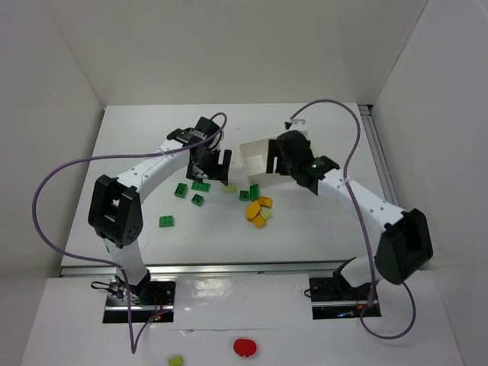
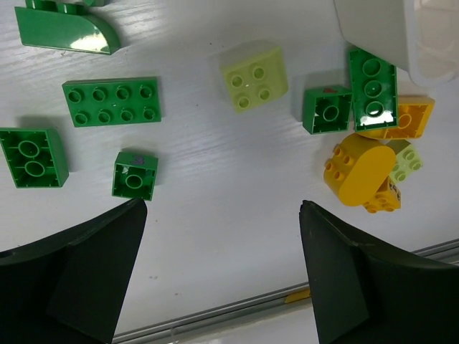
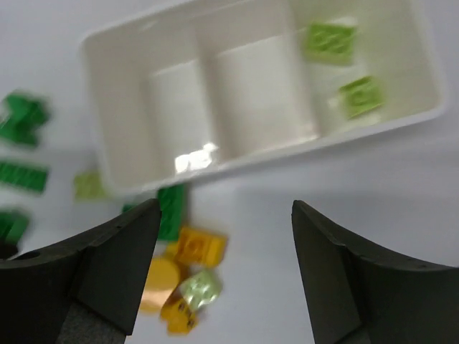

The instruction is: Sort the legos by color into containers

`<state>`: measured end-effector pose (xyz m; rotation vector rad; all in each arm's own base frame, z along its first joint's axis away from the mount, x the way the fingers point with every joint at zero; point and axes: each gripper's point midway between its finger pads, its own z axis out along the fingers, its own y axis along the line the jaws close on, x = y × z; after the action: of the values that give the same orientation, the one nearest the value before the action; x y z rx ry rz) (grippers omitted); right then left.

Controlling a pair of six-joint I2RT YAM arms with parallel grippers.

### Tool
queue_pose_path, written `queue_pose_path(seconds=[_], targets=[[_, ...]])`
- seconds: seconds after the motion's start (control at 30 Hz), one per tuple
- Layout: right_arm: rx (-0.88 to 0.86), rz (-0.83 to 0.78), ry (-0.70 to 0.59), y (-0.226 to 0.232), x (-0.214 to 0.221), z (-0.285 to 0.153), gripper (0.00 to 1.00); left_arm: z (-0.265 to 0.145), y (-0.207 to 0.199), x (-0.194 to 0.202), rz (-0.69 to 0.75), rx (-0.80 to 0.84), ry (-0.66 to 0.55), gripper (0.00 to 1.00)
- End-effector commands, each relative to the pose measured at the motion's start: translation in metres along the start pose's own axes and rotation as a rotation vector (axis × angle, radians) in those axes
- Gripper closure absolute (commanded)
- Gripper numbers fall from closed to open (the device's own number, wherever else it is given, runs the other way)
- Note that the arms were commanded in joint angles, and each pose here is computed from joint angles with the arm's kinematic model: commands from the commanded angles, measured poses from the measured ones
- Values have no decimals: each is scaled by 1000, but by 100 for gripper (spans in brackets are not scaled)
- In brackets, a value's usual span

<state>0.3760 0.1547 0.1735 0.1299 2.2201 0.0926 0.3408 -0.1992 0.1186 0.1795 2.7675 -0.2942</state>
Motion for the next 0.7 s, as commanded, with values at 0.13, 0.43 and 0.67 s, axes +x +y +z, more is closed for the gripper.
queue_pose_path(seconds=[0.13,0.43,0.67], targets=[[-335,-233,223,71,119,-58,15,-24,12,-26,-56,-40,-97,3],[-321,-490,367,93,194,-52,28,-20,12,-22,-75,-46,-80,3],[-273,-527,398,89,209,-39,33,-22,16,-22,-76,-63,-87,3]])
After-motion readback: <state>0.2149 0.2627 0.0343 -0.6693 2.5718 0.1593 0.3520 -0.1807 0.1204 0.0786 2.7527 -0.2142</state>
